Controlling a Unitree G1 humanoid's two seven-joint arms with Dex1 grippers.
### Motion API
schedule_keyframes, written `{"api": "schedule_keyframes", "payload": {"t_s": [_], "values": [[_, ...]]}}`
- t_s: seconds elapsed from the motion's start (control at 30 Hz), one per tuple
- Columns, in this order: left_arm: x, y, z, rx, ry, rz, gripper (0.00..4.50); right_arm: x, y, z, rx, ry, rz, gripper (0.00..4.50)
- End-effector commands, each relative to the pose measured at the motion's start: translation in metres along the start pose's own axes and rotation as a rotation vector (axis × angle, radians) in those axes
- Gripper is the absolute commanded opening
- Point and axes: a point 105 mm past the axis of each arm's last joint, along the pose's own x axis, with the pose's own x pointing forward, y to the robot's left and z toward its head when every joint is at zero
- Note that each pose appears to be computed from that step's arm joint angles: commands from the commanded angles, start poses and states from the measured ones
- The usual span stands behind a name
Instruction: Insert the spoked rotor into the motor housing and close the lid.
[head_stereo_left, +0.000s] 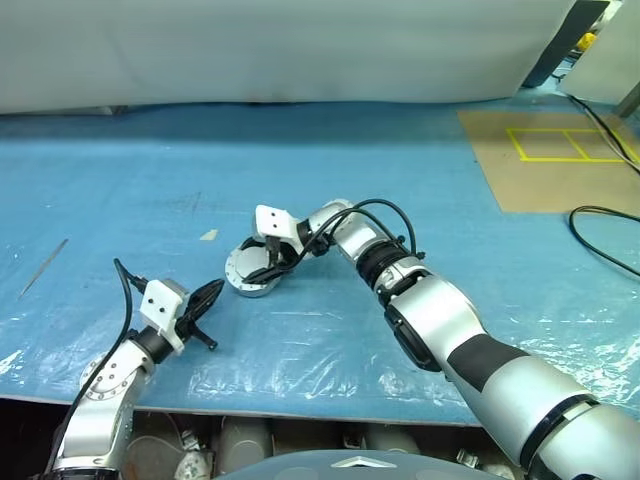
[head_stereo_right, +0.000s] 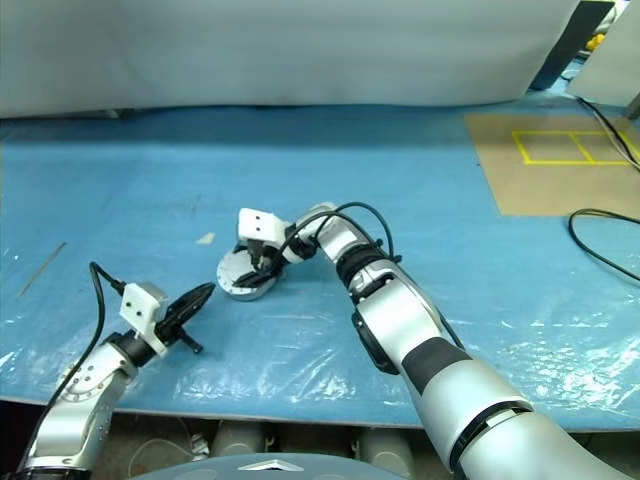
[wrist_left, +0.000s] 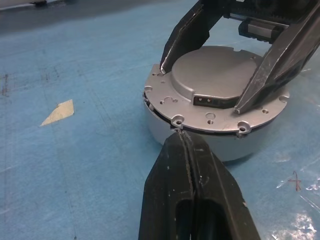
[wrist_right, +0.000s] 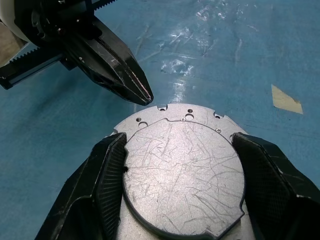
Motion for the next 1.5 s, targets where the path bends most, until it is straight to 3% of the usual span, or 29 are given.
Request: {"api": "schedule_keyframes", "payload": {"t_s": [0.03,0.2,0.57,0.93,1.07,1.5], "values": [[-0.001,-0.003,0.01,0.024,-0.028,-0.003,0.0,-0.003,0.001,-0.005,-0.033,0.035,0.009,3.01],[-0.001,-0.003,0.013,0.027,-0.037,0.001,0.0,0.0,0.0,-0.017,-0.055,0.076,-0.044,3.01],[0.02,-0.007,0.053,-0.014,-0.155,-0.069,0.0,-0.002,0.003,-0.037,-0.043,0.138,-0.072,3.01],[0.057,-0.02,0.015,0.047,0.077,-0.153,0.0,-0.003,-0.004,-0.021,-0.033,0.088,-0.089,3.01],[0.06,-0.025,0.009,0.051,0.111,-0.185,0.0,-0.008,-0.009,-0.009,-0.039,0.05,-0.088,4.41],[0.056,-0.024,0.005,0.034,0.136,-0.214,0.0,-0.037,-0.011,0.034,-0.124,-0.189,-0.015,4.46]]}}
